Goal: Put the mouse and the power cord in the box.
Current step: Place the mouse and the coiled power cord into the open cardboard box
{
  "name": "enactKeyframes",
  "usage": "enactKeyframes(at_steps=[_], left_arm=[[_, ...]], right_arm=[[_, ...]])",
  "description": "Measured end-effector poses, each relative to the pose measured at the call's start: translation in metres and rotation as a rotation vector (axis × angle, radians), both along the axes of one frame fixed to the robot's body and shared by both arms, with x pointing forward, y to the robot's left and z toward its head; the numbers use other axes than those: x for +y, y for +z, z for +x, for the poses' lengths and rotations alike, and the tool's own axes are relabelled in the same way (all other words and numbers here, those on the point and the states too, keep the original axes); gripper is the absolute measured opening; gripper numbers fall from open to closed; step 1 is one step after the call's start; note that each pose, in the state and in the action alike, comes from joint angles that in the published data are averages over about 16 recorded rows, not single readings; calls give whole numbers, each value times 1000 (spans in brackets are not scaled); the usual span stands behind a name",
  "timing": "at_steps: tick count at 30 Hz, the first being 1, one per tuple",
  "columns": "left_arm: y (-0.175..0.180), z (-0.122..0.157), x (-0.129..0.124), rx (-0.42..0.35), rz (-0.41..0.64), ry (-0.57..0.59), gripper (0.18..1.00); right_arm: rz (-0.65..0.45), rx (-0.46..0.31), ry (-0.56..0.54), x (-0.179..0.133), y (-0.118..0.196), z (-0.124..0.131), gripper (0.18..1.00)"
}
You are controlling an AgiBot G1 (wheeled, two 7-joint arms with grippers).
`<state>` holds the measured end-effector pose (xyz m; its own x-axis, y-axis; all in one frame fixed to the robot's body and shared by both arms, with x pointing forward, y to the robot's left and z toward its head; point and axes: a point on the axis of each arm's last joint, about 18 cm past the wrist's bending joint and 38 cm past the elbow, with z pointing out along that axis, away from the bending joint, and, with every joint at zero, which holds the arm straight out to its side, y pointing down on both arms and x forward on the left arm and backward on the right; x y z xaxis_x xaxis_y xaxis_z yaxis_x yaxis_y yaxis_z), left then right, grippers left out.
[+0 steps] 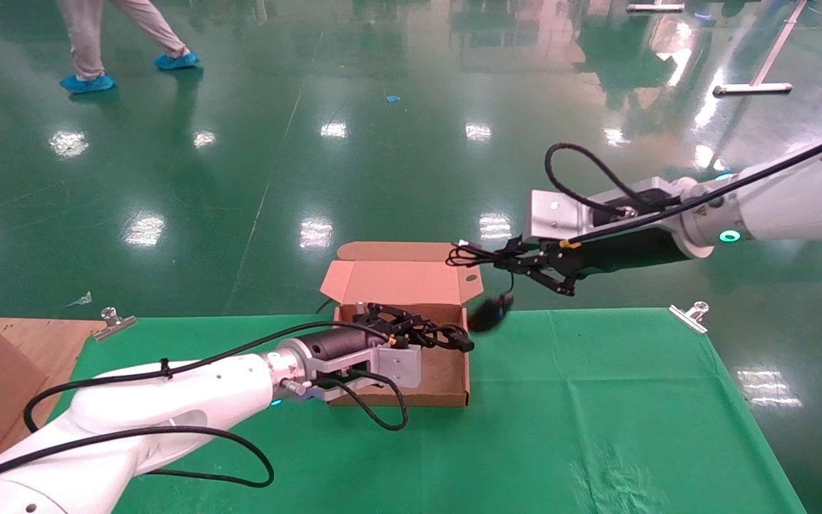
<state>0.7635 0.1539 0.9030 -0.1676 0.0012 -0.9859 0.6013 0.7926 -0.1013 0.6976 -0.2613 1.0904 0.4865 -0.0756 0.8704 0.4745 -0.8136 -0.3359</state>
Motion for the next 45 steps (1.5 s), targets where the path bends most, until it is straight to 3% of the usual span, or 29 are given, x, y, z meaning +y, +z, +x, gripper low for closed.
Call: enactKeyframes(at_steps=[5, 14, 24, 34, 45], left_arm=[[0, 0, -2, 3, -3, 4, 391], [16, 5, 14, 7, -65, 44, 529], [57, -7, 74, -24, -201, 19, 727], [93, -44, 140, -117, -267, -60, 904], [103, -59, 163, -158, -273, -79, 989]], right_arm=[[0, 1, 6, 5, -2, 2, 224], [-8, -18, 24, 24, 4, 5, 224], [-17, -75, 43, 62, -4, 21, 224], [-31, -103, 63, 99, -40, 35, 224], [-76, -86, 68, 121, -79, 40, 224]])
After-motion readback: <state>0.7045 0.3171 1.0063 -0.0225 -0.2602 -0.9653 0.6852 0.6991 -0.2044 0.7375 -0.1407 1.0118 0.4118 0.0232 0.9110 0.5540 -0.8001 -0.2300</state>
